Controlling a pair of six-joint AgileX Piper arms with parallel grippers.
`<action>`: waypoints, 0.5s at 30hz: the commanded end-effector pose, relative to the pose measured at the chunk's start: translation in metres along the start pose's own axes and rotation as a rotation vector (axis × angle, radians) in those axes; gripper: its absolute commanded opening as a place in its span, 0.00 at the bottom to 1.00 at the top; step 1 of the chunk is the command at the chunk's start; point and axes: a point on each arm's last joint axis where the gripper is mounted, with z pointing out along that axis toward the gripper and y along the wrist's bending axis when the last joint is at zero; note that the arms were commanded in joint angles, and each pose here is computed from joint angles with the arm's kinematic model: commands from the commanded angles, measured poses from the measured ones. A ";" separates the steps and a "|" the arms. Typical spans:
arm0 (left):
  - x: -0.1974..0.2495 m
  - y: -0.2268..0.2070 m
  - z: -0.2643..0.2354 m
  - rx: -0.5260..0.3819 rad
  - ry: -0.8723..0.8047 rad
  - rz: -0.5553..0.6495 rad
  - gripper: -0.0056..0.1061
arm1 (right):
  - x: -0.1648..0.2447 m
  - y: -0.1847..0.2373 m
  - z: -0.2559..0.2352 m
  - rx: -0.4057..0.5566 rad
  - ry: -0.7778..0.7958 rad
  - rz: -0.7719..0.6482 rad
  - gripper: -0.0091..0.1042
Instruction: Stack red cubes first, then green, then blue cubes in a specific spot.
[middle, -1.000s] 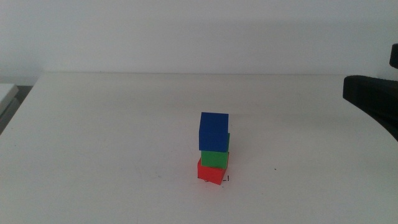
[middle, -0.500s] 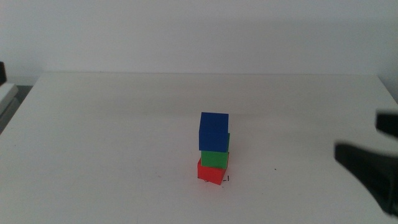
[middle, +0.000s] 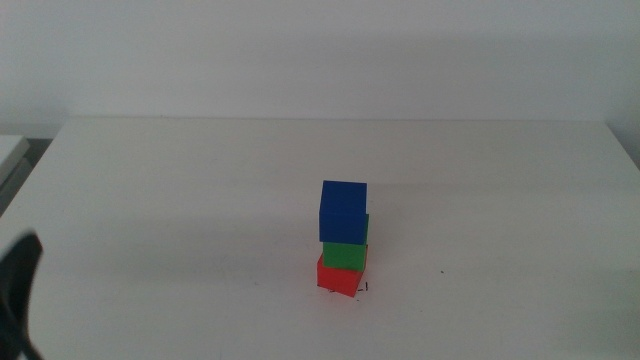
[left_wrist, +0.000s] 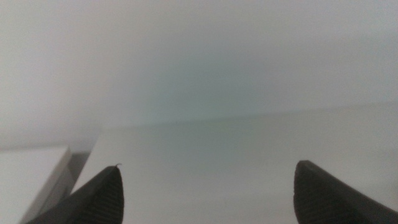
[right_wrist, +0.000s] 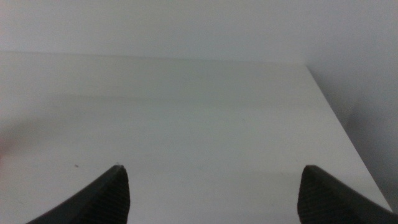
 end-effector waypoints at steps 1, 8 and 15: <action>0.018 0.000 -0.004 -0.003 -0.022 -0.004 0.89 | 0.006 -0.002 0.003 0.036 -0.025 0.000 0.82; 0.058 -0.002 -0.015 -0.004 -0.073 -0.007 0.89 | 0.009 -0.002 0.007 0.046 -0.096 -0.015 0.82; 0.059 -0.002 -0.016 -0.004 -0.065 -0.007 0.89 | 0.004 -0.002 0.006 0.048 -0.146 -0.016 0.82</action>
